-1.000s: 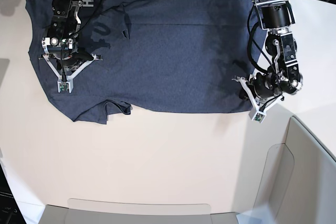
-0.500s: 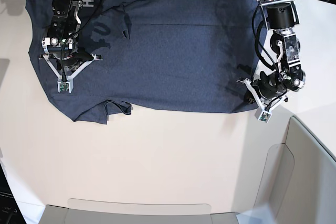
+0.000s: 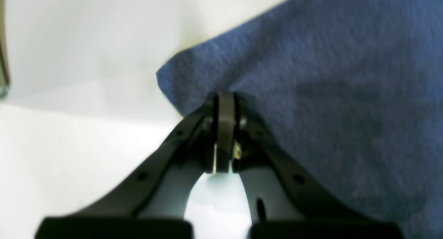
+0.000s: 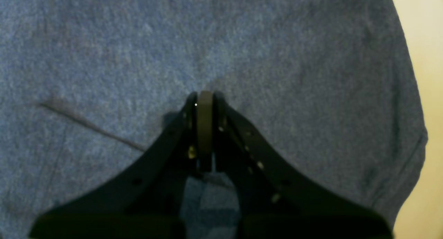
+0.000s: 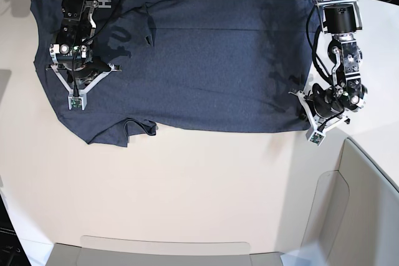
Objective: Layout the t-shirt on the table in an organized manner, then fold the t-shirt properly
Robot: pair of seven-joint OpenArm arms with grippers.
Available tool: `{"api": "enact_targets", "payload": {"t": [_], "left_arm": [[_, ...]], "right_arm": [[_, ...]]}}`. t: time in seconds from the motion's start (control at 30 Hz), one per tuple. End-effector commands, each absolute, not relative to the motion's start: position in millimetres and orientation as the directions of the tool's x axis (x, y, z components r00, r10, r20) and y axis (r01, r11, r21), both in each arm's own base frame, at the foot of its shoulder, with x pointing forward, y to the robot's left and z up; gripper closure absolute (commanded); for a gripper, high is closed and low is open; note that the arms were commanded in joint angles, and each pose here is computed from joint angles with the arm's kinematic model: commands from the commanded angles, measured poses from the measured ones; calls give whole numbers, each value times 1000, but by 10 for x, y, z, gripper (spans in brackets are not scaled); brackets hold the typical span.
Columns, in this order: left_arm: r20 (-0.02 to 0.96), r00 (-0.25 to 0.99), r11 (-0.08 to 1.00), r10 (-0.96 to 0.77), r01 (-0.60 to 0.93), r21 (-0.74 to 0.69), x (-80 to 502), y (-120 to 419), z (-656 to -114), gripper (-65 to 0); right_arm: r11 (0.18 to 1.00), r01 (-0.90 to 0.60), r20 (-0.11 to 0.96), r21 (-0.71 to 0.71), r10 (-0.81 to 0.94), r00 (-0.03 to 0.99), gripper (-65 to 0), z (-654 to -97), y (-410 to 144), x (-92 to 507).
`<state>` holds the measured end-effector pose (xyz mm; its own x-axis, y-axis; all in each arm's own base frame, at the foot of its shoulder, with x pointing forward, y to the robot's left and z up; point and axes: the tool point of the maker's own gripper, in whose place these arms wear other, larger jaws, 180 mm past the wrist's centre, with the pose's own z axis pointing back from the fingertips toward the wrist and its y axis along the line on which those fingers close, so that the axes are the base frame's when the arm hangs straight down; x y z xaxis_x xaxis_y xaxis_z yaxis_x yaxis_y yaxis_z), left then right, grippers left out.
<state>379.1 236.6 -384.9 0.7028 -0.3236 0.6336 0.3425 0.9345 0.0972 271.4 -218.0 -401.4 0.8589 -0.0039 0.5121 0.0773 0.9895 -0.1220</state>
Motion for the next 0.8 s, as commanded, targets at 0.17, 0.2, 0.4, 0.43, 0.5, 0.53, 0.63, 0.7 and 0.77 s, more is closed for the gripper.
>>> {"api": "enact_targets", "payload": {"t": [0.17, 0.2, 0.4, 0.43, 0.5, 0.53, 0.63, 0.7, 0.77], "left_arm": [[640, 683, 924, -352, 363, 120, 3872, 2335, -3738, 0], [625, 696, 924, -354, 363, 120, 3847, 2347, -3763, 0], [530, 701, 873, -478, 449, 193, 3765, 2251, -3915, 0], [502, 695, 853, -516, 468, 229, 3756, 2258, -3944, 0], [461, 685, 825, -563, 493, 276, 3744, 2271, -3979, 0], [447, 678, 811, -584, 505, 295, 3743, 2265, -3988, 0], [408, 631, 752, -659, 551, 362, 3768, 2231, -4000, 0], [357, 602, 699, -714, 584, 413, 3769, 2242, -4022, 0], [301, 575, 644, -760, 610, 462, 3766, 2266, -4038, 0]], "right_arm": [[986, 76, 430, -145, -7, 903, 0, -4117, -2234, 2529], [986, 76, 430, -145, -7, 903, 0, -4117, -2234, 2529], [986, 78, 430, -145, -8, 903, 0, -4117, -2235, 2529], [986, 78, 430, -145, -8, 903, 0, -4117, -2235, 2529], [986, 78, 430, -145, -8, 903, 0, -4117, -2235, 2529], [986, 78, 430, -145, -8, 903, 0, -4117, -2235, 2529], [986, 78, 430, -147, -7, 903, 0, -4117, -2238, 2529], [986, 79, 428, -147, -9, 904, 0, -4120, -2239, 2522], [986, 78, 420, -147, -9, 907, 0, -4144, -2238, 2488]]}}
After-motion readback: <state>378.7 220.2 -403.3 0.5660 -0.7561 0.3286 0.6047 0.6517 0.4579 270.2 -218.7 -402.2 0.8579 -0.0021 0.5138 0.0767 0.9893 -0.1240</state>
